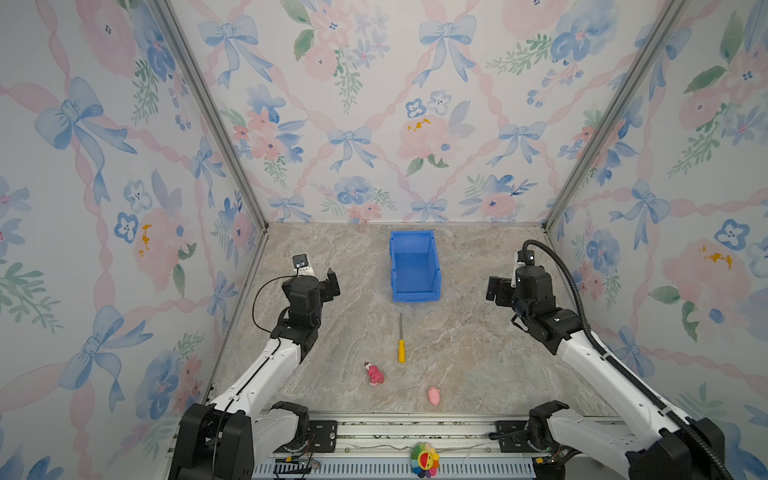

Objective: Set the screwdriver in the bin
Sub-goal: 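Reach the left gripper toward the yellow screwdriver while the right arm lifts forward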

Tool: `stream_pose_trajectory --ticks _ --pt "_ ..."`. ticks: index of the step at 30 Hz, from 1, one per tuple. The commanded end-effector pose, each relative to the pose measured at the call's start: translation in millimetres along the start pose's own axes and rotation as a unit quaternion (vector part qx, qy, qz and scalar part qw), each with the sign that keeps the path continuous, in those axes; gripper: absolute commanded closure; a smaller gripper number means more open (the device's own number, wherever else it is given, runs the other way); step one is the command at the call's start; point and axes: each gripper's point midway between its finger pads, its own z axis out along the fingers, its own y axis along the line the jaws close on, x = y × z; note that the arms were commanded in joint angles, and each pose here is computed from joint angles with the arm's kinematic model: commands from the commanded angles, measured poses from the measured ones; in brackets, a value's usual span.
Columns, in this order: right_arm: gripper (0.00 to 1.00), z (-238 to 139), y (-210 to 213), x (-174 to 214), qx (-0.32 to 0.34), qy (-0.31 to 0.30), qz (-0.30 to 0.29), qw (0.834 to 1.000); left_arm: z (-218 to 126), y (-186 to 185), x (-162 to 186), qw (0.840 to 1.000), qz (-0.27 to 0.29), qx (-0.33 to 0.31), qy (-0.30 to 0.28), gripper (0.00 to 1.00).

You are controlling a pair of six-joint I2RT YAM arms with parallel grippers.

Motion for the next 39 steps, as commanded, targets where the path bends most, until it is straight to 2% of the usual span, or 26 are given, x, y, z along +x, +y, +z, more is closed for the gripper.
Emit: stream_pose_trajectory --ticks 1,2,5,9,13,19,30,36,39 --pt "0.03 -24 -8 7 0.016 0.030 -0.005 0.999 -6 8 50 0.991 -0.008 -0.042 0.124 0.02" --pt "0.03 -27 -8 9 0.014 0.034 -0.010 0.999 -9 -2 39 0.993 -0.015 -0.029 0.117 0.02" --pt "0.03 -35 -7 16 0.004 0.056 -0.022 0.998 -19 -24 46 0.990 -0.035 0.006 0.134 0.02" --pt "0.03 -42 4 23 -0.036 0.078 -0.028 0.996 -27 -49 72 0.976 -0.074 0.046 0.202 0.02" --pt "0.03 -45 28 28 -0.099 0.076 -0.031 0.992 -41 -79 98 0.962 -0.059 0.066 0.260 0.02" --pt "0.03 -54 41 32 -0.121 0.101 -0.053 0.986 -67 -118 131 0.940 -0.060 0.101 0.322 0.06" --pt "0.03 -52 59 48 -0.172 0.147 -0.106 0.968 -90 -177 197 0.911 0.017 0.125 0.393 0.06" --pt "0.03 -54 77 53 -0.229 0.164 -0.103 0.954 -107 -195 232 0.899 0.049 0.123 0.418 0.05" --pt "0.03 -50 80 53 -0.234 0.157 -0.092 0.955 -107 -199 245 0.894 0.065 0.114 0.429 0.07"
